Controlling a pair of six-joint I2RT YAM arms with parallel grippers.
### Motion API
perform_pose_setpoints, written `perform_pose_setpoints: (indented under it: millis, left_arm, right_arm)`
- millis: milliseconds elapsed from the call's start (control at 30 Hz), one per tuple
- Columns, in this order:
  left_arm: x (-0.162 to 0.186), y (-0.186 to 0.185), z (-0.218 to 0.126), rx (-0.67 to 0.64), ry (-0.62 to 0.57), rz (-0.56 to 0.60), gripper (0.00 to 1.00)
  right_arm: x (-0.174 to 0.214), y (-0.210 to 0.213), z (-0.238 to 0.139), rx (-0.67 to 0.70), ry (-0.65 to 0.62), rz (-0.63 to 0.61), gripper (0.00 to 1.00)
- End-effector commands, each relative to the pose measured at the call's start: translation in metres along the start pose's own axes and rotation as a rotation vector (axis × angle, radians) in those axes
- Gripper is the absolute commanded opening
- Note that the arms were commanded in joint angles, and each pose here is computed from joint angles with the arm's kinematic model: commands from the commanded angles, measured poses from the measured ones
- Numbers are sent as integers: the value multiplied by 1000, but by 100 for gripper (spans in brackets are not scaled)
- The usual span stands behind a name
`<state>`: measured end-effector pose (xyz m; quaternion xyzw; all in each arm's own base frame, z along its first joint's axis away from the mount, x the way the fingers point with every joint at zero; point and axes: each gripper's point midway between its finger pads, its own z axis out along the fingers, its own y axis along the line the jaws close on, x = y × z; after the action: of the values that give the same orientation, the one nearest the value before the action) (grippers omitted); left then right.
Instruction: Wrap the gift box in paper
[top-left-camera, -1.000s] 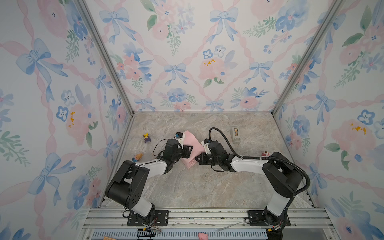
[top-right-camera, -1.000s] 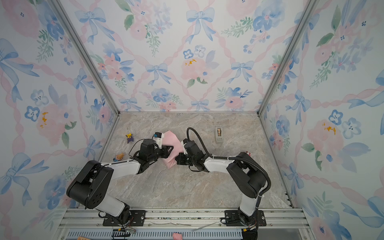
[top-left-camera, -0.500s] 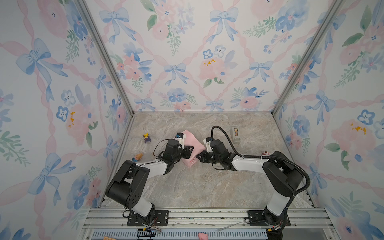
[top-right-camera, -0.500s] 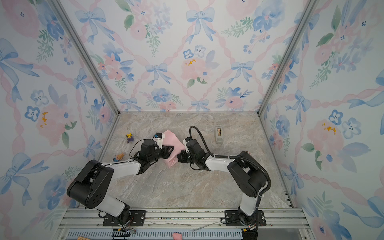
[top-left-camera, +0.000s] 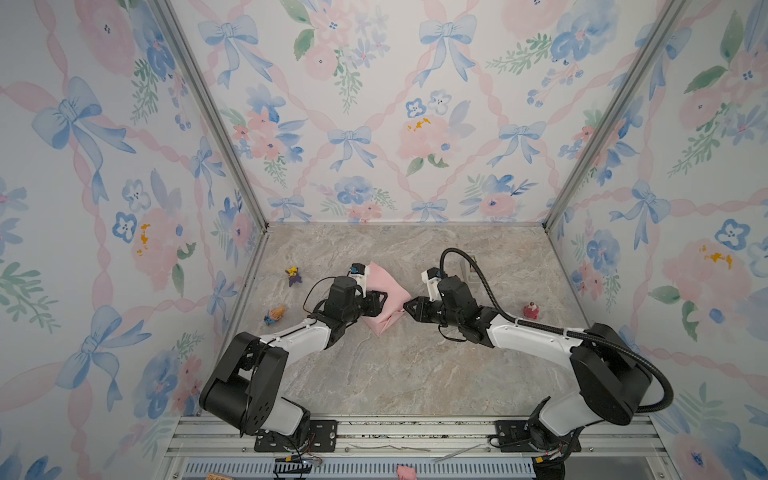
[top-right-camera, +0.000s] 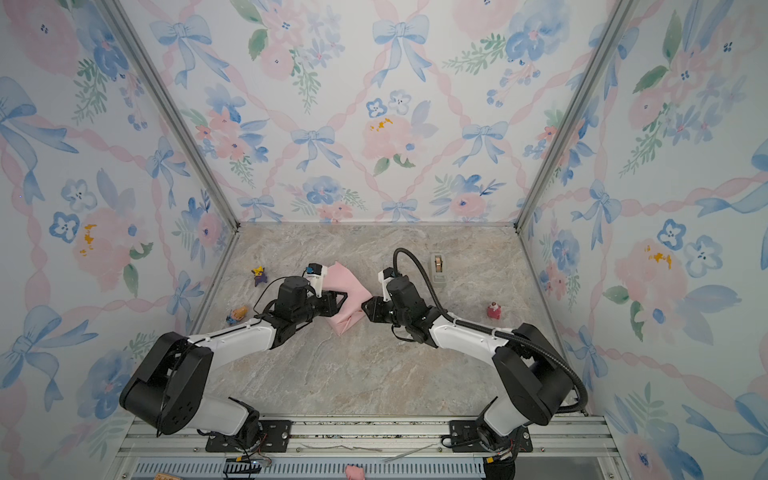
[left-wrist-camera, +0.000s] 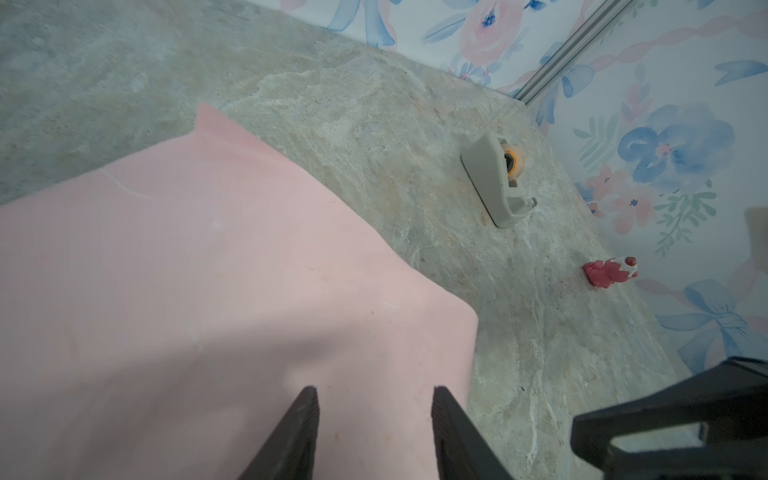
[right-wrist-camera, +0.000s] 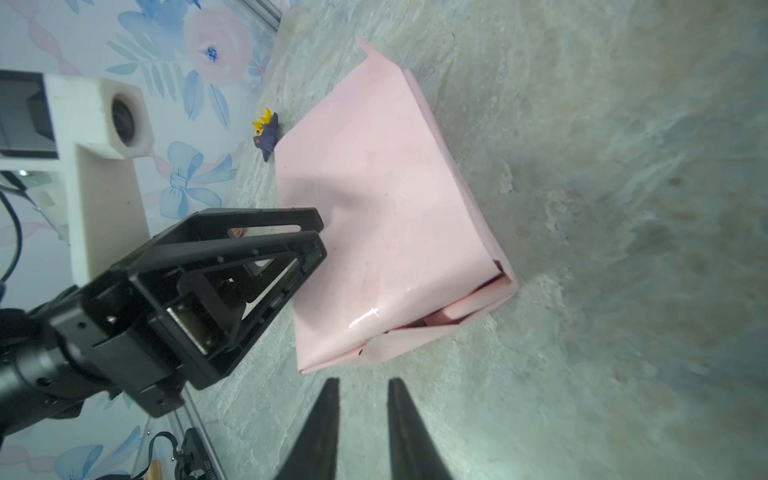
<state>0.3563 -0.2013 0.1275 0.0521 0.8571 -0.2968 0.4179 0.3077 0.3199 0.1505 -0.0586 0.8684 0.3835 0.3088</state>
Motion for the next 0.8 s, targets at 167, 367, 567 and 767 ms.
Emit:
perform_pose_setpoints:
  millis: [167,367,567,767]
  left_arm:
    - [-20,39,-57,-169,-30,-194,64]
    - [2,63,-71,-164,-28,-341,65]
    - [9,61,-61,-70,-42,-416,65]
    - [15,59,-39,-14,14,-429,62]
  right_arm:
    - [-40,-17,16,55,191,-68,55]
    - [-45,-31,55,63,340,-76,62]
    - [-37,-26,72,-13,415,-30,60]
    - [-10,-26,62,-37,454,41,56]
